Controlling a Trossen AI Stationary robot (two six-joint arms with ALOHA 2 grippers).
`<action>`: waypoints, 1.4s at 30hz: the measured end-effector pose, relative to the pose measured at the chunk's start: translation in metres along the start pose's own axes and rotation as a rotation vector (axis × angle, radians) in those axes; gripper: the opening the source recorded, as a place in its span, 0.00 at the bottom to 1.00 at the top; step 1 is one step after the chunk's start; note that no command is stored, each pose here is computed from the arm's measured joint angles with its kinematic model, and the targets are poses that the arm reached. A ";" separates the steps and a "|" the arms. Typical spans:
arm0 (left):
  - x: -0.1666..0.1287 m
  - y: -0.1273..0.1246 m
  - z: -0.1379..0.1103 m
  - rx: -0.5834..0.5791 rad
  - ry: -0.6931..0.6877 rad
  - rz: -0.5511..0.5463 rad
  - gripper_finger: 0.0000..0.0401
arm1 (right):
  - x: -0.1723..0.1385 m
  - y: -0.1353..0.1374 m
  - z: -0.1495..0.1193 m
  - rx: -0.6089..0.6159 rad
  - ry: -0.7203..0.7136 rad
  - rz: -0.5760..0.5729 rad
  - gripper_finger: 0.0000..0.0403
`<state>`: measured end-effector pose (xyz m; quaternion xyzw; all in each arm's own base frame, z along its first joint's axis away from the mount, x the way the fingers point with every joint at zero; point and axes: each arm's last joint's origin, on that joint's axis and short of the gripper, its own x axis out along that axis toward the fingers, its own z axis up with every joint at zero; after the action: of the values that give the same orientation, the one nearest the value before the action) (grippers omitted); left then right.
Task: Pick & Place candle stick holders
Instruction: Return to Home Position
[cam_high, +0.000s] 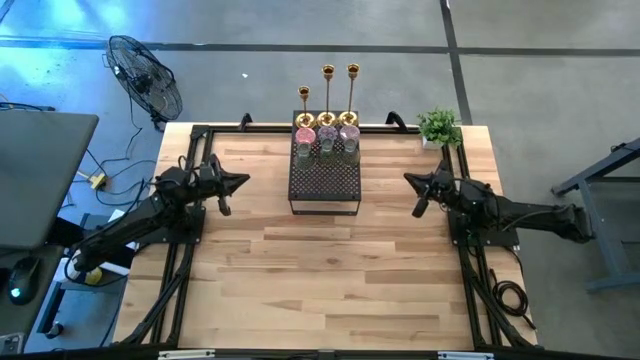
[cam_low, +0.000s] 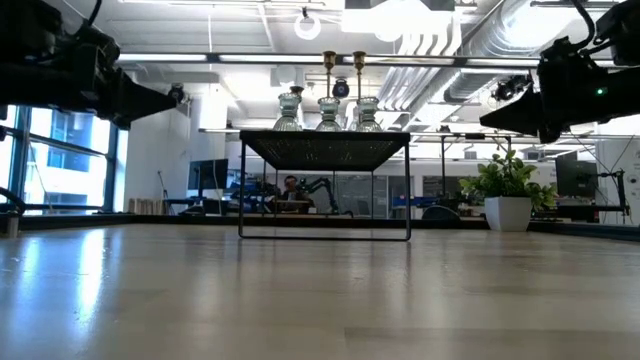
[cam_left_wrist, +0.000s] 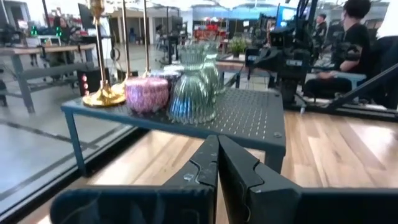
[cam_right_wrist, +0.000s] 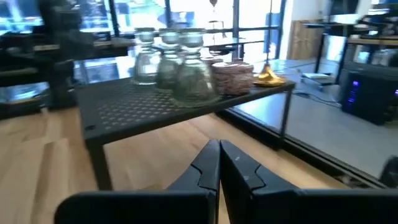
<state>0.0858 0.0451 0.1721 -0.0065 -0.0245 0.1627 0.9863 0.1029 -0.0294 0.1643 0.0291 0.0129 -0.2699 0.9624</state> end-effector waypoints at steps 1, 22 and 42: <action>0.000 0.000 0.000 -0.001 0.005 0.000 0.01 | 0.000 0.000 0.000 0.003 -0.004 -0.008 0.00; 0.000 0.000 -0.001 -0.002 0.007 0.004 0.01 | 0.000 0.000 0.001 0.070 -0.010 0.001 0.00; 0.000 0.000 -0.001 -0.002 0.007 0.005 0.01 | 0.000 0.000 0.001 0.070 -0.010 0.001 0.00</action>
<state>0.0861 0.0454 0.1710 -0.0081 -0.0215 0.1650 0.9860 0.1030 -0.0293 0.1651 0.0616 -0.0014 -0.2697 0.9610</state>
